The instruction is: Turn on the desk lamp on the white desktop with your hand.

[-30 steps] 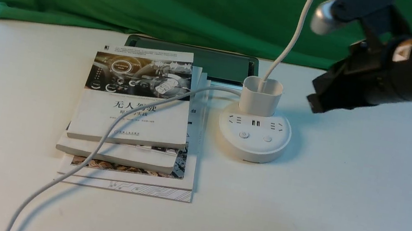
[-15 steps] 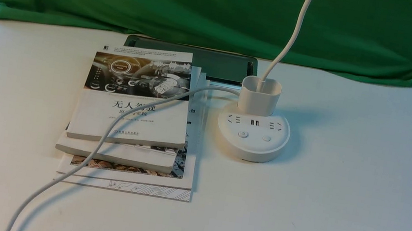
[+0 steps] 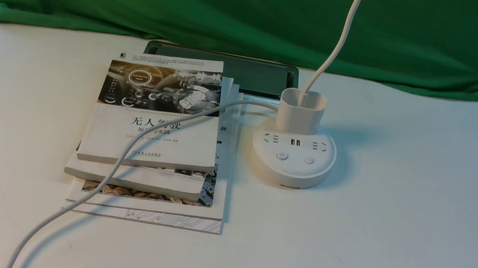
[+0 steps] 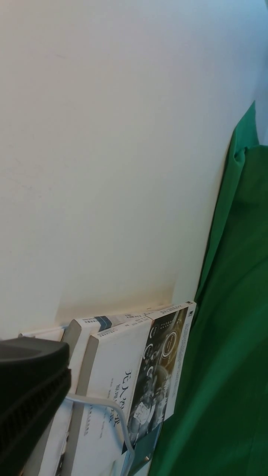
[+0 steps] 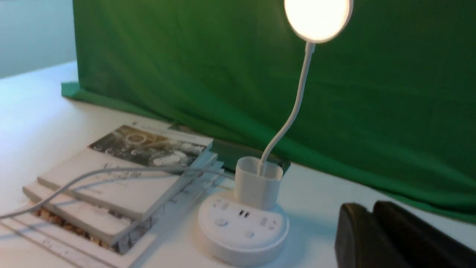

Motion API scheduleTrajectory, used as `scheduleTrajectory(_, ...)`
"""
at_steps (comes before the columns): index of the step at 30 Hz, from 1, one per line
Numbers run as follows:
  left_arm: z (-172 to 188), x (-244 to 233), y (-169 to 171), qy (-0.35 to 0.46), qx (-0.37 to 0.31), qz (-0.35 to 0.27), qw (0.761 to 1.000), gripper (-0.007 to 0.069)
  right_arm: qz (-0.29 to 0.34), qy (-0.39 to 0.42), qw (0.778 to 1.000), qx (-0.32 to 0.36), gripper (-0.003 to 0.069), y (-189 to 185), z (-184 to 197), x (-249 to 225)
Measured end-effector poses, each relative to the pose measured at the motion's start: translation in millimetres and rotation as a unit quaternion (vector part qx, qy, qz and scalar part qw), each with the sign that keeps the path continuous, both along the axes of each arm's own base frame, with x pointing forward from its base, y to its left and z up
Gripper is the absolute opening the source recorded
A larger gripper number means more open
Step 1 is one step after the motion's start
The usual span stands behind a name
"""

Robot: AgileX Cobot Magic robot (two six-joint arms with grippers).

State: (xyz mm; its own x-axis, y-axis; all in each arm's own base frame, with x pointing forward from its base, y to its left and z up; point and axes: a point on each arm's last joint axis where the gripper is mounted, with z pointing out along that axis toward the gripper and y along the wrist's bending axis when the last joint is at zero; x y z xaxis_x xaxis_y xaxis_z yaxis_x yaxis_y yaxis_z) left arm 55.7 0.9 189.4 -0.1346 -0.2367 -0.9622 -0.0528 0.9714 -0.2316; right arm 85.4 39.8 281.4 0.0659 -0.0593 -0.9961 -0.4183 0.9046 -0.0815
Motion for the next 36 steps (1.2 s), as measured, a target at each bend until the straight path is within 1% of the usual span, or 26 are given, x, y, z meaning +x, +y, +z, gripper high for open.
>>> scheduleTrajectory(2,0.0,0.0,0.0,0.0,0.0,0.0,1.0,0.0021,-0.006,-0.014,1.0,0.006,0.012,-2.4,-5.3,-2.6)
scheduleTrajectory(5,0.0,0.0,0.0,0.0,0.0,0.0,1.0,0.0021,-0.042,-0.022,0.999,0.009,0.0128,-12.3,-29.9,-9.9)
scheduleTrajectory(10,0.0,0.0,0.0,0.0,0.0,0.0,1.0,0.0021,-0.145,-0.009,0.989,0.031,0.0139,-30.5,-65.1,-17.7)
scheduleTrajectory(12,0.0,0.0,0.0,0.0,0.0,0.0,1.0,0.0021,-0.178,-0.004,0.983,0.034,0.0144,-35.2,-68.1,-20.3)
scheduleTrajectory(15,0.0,0.0,0.0,0.0,0.0,0.0,1.0,0.0021,-0.227,0.035,0.973,0.024,0.0149,-41.1,-77.4,-24.2)
scheduleTrajectory(18,0.0,0.0,0.1,0.0,0.003,0.0,1.0,0.0021,-0.237,0.073,0.969,0.021,0.016,-42.0,-87.3,-27.6)
scheduleTrajectory(21,0.0,0.0,0.2,0.0,0.006,0.0,1.0,0.0021,-0.237,0.086,0.967,0.025,0.017,-41.9,-89.8,-28.9)
scheduleTrajectory(36,0.0,0.0,0.3,0.0,0.008,0.001,1.0,0.0021,-0.235,0.096,0.967,0.028,0.0211,-41.6,-91.6,-29.2)
